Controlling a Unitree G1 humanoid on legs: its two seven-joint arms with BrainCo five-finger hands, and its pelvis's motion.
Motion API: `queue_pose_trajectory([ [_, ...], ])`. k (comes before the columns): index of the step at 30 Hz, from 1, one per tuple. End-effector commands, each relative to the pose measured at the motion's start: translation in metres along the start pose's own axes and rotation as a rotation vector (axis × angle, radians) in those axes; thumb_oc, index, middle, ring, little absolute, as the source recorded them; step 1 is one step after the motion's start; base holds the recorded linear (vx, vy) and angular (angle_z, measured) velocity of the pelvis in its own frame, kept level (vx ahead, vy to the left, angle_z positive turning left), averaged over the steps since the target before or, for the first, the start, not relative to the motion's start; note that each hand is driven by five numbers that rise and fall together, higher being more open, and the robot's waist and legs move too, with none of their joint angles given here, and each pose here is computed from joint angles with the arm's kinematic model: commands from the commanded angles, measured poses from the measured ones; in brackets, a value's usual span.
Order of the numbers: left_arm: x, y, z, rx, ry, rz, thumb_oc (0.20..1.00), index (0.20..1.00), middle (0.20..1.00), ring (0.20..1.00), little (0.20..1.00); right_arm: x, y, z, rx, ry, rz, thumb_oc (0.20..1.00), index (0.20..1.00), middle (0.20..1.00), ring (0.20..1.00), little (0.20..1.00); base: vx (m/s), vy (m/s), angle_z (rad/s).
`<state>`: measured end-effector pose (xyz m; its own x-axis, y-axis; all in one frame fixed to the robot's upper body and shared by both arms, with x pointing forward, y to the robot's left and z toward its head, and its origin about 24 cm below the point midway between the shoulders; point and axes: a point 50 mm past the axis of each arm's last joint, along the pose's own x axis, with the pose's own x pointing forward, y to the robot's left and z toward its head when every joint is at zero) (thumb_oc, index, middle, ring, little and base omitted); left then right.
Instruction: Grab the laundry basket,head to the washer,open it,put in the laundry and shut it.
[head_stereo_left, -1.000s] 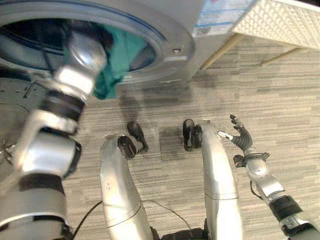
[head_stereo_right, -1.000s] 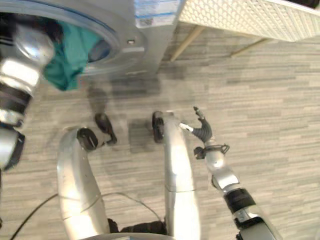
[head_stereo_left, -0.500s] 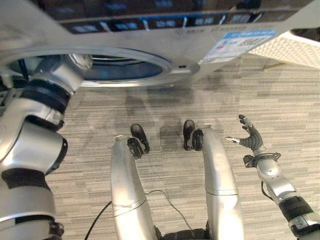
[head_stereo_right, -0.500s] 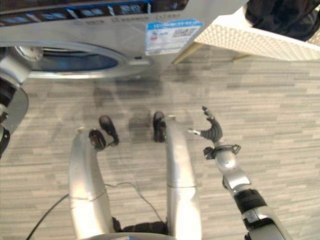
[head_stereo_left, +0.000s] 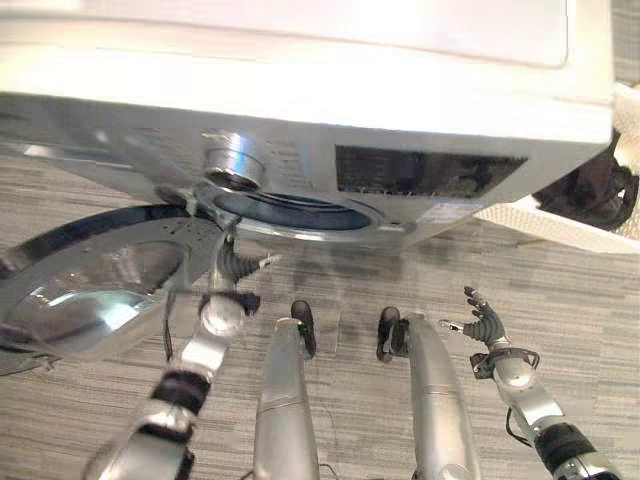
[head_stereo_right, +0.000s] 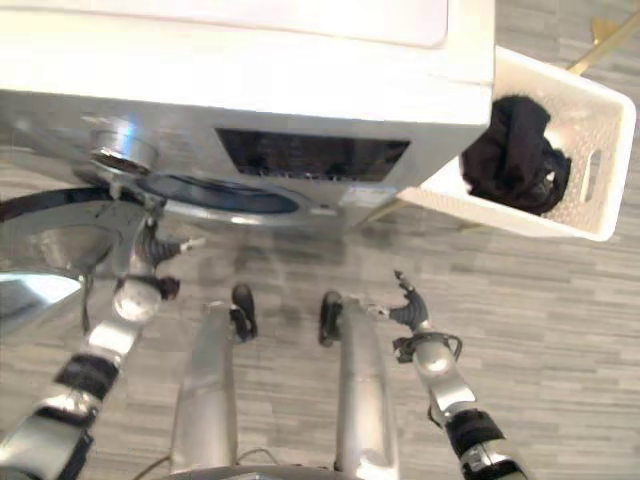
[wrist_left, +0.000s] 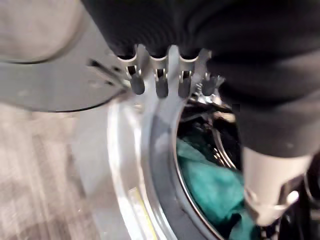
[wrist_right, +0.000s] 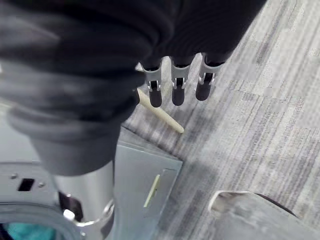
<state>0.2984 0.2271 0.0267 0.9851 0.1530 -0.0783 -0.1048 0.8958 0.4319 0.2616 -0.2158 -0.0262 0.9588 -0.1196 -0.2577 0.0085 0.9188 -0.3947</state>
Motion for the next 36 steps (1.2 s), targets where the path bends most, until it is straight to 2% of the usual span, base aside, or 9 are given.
queue_pose_trajectory([
  [1, 0.007, 0.006, 0.019, -0.088, -0.089, -0.017, 1.000, 1.000, 1.000, 1.000, 1.000, -0.003, -0.014, -0.003, -0.021, -0.002, -0.037, 1.000, 1.000, 1.000, 1.000, 1.000, 0.10, -0.007, 0.11],
  [6, -0.032, -0.016, -0.044, -0.187, 0.143, -0.082, 1.000, 1.000, 1.000, 1.000, 1.000, -0.015, -0.010, -0.023, 0.050, 0.069, -0.033, 1.000, 1.000, 1.000, 1.000, 1.000, 0.14, -0.038, 0.06],
  [7, -0.047, -0.020, -0.067, -0.182, 0.239, -0.097, 1.000, 1.000, 1.000, 1.000, 1.000, -0.020, -0.008, -0.031, 0.070, 0.096, -0.031, 1.000, 1.000, 1.000, 1.000, 1.000, 0.09, -0.035, -0.13],
  [8, -0.047, -0.020, -0.067, -0.182, 0.239, -0.097, 1.000, 1.000, 1.000, 1.000, 1.000, -0.020, -0.008, -0.031, 0.070, 0.096, -0.031, 1.000, 1.000, 1.000, 1.000, 1.000, 0.16, -0.040, -0.24],
  [11, -0.077, -0.025, -0.102, -0.123, 0.385, -0.137, 1.000, 1.000, 1.000, 1.000, 1.000, -0.031, -0.007, -0.049, 0.083, 0.163, -0.031, 1.000, 1.000, 1.000, 1.000, 1.000, 0.19, 0.015, -0.25],
  [21, -0.102, -0.043, -0.121, -0.044, 0.467, -0.273, 1.000, 1.000, 1.000, 1.000, 1.000, -0.045, -0.012, -0.075, 0.099, 0.276, -0.030, 1.000, 1.000, 1.000, 1.000, 1.000, 0.13, 0.097, -0.41],
  [27, -0.098, -0.046, -0.117, -0.001, 0.445, -0.298, 1.000, 1.000, 1.000, 1.000, 1.000, -0.051, -0.002, -0.083, 0.155, 0.326, -0.036, 1.000, 1.000, 1.000, 1.000, 1.000, -0.04, 0.106, -0.72],
  [32, -0.085, -0.045, -0.104, 0.030, 0.375, -0.301, 1.000, 1.000, 1.000, 1.000, 1.000, -0.049, 0.005, -0.078, 0.184, 0.315, -0.035, 1.000, 1.000, 1.000, 1.000, 1.000, -0.08, 0.010, -1.53],
  [36, -0.089, -0.045, -0.108, 0.037, 0.396, -0.305, 1.000, 1.000, 1.000, 1.000, 1.000, -0.050, 0.012, -0.079, 0.153, 0.320, 0.000, 1.000, 1.000, 1.000, 1.000, 1.000, 0.03, -0.066, -1.59],
])
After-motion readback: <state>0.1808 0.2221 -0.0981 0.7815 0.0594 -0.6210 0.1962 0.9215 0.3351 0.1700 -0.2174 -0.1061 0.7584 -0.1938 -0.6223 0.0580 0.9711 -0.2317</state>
